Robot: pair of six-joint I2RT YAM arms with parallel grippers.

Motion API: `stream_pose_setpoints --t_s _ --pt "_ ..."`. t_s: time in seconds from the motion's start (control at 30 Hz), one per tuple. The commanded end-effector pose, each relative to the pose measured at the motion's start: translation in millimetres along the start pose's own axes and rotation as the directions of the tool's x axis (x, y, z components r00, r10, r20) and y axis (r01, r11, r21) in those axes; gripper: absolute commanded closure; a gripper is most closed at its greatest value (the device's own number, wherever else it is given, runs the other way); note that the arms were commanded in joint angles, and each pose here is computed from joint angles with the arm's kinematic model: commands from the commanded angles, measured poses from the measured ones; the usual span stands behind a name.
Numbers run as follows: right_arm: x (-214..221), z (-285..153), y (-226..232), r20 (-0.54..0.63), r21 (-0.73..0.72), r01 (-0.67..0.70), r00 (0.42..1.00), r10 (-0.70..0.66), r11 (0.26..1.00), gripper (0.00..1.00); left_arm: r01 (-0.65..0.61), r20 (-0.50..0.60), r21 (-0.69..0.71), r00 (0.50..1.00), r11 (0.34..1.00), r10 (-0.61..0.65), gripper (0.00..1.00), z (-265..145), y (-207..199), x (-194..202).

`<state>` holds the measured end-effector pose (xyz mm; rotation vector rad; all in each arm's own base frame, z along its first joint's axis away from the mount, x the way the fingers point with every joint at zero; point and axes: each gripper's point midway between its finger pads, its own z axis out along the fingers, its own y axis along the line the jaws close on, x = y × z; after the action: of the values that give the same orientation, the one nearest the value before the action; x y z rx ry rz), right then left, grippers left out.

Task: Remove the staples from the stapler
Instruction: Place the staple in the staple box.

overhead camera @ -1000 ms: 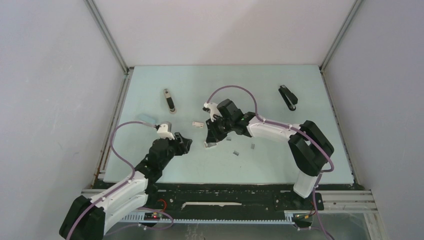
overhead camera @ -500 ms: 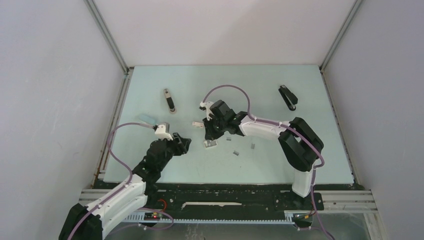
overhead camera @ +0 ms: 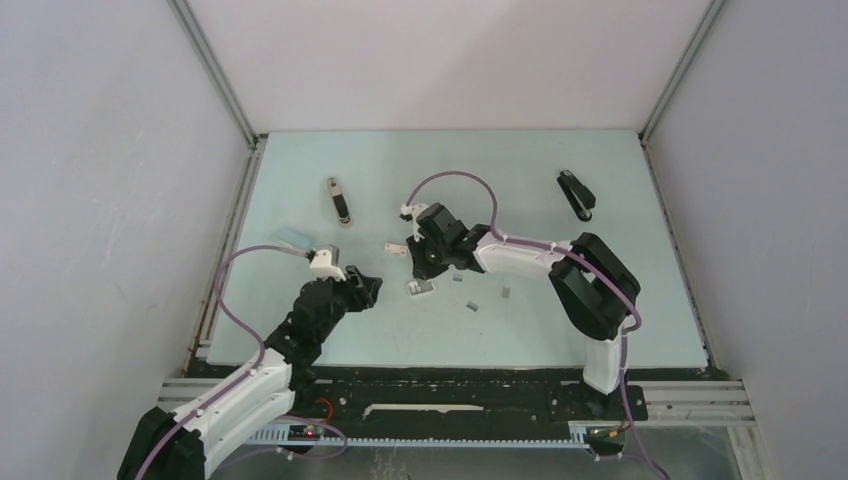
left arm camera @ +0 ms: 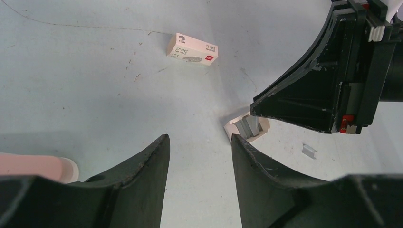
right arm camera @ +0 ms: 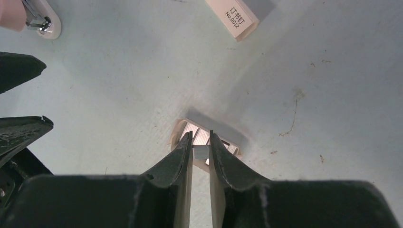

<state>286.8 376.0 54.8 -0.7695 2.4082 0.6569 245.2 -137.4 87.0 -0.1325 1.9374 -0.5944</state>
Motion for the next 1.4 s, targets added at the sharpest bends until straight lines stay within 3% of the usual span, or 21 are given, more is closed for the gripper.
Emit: stream_pose_setpoints --t_s 0.0,1.37 --pt "-12.5 2.7 6.7 0.034 0.022 -0.006 0.999 0.005 1.0 0.76 -0.017 0.019 -0.018 1.0 1.0 0.017 0.44 -0.3 7.1 1.2" --pt "1.6 9.7 4.0 -0.002 0.053 -0.02 1.0 0.02 0.998 0.74 -0.015 0.025 -0.012 1.0 1.0 0.015 0.44 -1.8 6.9 1.2"
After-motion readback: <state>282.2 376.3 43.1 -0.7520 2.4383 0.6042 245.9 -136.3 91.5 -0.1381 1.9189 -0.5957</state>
